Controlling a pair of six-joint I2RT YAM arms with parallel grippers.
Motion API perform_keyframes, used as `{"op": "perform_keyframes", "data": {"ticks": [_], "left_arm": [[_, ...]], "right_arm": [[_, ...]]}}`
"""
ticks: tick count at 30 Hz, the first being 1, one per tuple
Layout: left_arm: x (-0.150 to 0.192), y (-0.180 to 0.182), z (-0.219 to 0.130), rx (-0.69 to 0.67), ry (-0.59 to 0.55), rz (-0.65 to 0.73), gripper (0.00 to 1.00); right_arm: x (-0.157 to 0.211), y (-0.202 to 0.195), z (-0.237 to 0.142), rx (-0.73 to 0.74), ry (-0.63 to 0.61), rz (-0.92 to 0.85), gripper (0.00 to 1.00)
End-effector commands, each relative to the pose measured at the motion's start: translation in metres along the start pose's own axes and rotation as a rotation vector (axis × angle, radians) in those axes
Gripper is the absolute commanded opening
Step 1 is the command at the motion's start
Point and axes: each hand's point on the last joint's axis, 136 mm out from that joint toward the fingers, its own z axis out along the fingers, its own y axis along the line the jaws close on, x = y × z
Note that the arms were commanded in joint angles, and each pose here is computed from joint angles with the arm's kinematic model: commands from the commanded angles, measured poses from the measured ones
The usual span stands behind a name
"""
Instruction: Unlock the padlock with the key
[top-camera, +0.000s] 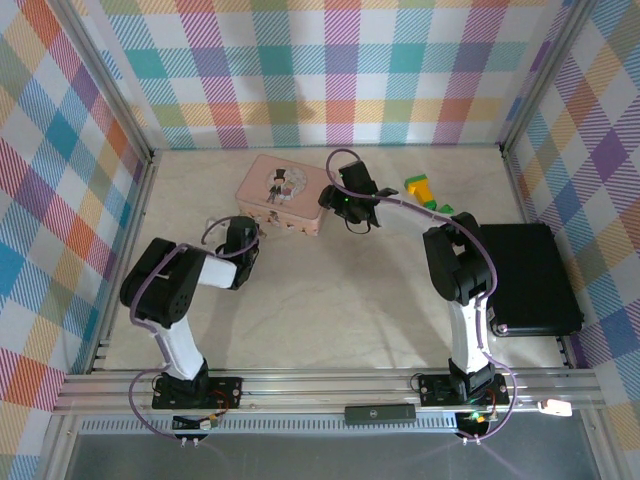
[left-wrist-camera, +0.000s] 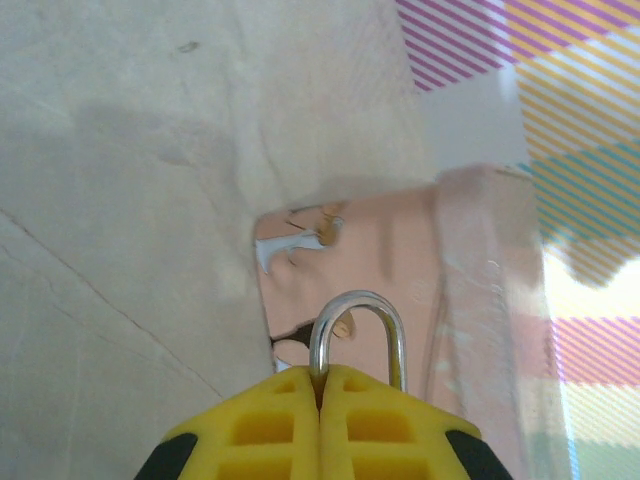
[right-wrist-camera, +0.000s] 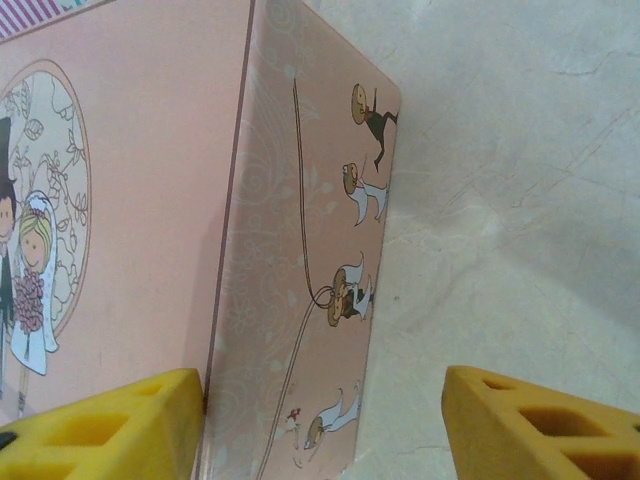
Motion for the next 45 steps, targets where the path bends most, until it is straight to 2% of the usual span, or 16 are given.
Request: {"op": "perform_keyframes", "data": {"ticks": [1,5,8,11,16,20,25,32,35,38,44,45], "left_arm": [[0.003,-0.015,-0.022,0.023,0.094,0.164,0.0],[0.015,-0.015,-0.053,0.0,0.217,0.321,0.0],[0.024,-0.011,-0.082,-0.011,0.303,0.439,0.0],[0.039,-0.008,-0.109,-0.013,0.394,0.562,0.0],[0.084,0.001,-0.142,-0.018,0.561,0.74,0.0],[0.123,0.009,-0.151,-0.031,0.633,0.856,0.0],[0.173,0.027,-0.143,-0.07,0.708,0.957,0.0],[0.193,0.046,-0.133,-0.147,0.705,1.051,0.0],[0.195,0.051,-0.13,-0.175,0.709,1.07,0.11],[0.196,0.047,-0.128,-0.178,0.707,1.085,0.27],[0.182,0.014,-0.127,-0.163,0.626,1.131,0.64],[0.178,0.005,-0.127,-0.151,0.602,1.139,0.73]], "right_arm": [[-0.014,0.023,-0.031,-0.073,-0.011,-0.098,0.67],[-0.013,0.041,-0.06,-0.183,0.008,-0.216,0.68],[-0.002,0.034,-0.078,-0.173,0.042,-0.328,0.69],[0.01,0.013,-0.095,-0.109,0.07,-0.419,0.72],[0.029,-0.03,-0.119,-0.032,0.13,-0.448,0.75],[0.036,-0.063,-0.134,0.041,0.121,-0.45,0.77],[0.026,-0.11,-0.149,0.144,0.063,-0.393,0.79],[0.004,-0.151,-0.167,0.215,-0.069,-0.395,0.82],[-0.011,-0.176,-0.171,0.251,-0.147,-0.378,0.83],[-0.028,-0.197,-0.173,0.263,-0.259,-0.379,0.83],[-0.041,-0.214,-0.176,0.278,-0.381,-0.449,0.82],[-0.039,-0.213,-0.173,0.263,-0.389,-0.466,0.82]]}}
